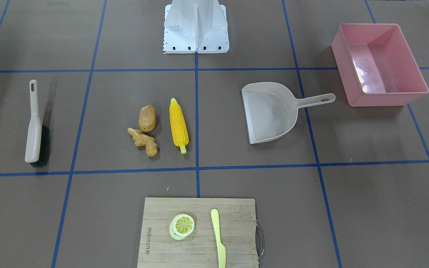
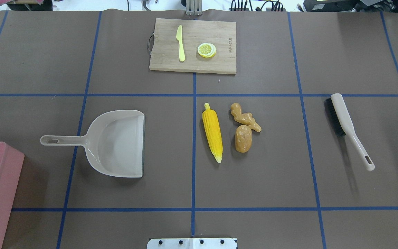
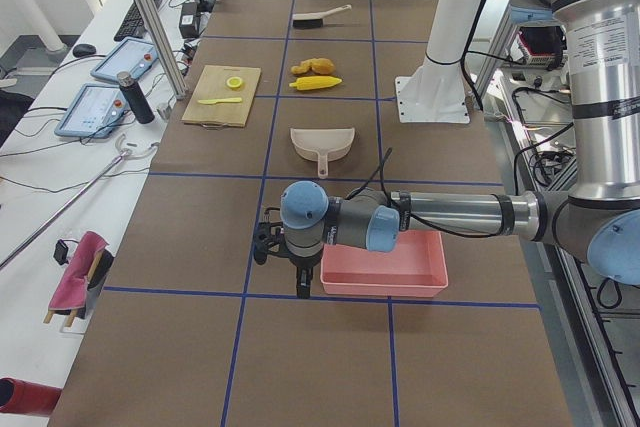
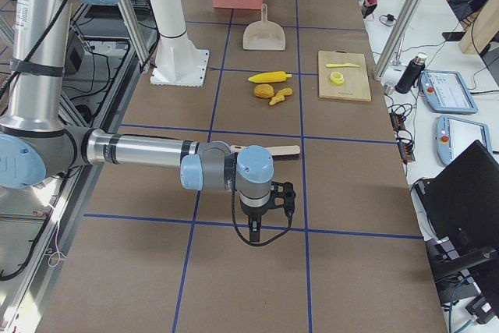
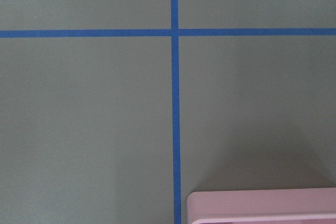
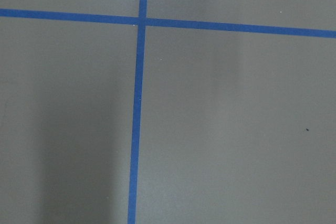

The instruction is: Sweep and dump trash into bin

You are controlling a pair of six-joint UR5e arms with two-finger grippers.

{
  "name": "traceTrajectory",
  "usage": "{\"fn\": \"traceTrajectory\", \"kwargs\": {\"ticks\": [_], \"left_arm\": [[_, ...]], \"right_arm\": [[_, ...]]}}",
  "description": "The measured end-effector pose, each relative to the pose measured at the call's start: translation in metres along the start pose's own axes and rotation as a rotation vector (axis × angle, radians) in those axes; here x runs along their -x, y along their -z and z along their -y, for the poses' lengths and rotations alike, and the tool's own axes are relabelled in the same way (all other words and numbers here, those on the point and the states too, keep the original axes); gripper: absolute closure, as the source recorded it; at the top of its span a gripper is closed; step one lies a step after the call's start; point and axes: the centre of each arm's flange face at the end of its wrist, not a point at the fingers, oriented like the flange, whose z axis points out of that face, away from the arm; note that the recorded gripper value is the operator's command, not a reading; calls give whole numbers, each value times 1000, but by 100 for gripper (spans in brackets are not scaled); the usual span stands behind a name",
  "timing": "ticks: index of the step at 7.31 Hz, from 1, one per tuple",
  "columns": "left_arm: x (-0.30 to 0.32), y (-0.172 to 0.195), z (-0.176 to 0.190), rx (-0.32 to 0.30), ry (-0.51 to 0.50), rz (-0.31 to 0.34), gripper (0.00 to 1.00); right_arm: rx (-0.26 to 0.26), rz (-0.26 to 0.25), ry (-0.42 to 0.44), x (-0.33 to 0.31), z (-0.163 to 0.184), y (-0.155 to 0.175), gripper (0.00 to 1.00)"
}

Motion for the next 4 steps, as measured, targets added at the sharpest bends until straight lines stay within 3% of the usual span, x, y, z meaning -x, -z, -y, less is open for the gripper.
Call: {"fn": "traceTrajectory", "kwargs": {"ticks": [4], "left_arm": [[-20, 19, 8, -40, -52, -1, 2]], "right_arm": [[12, 3, -12, 7, 5, 9, 0]]}}
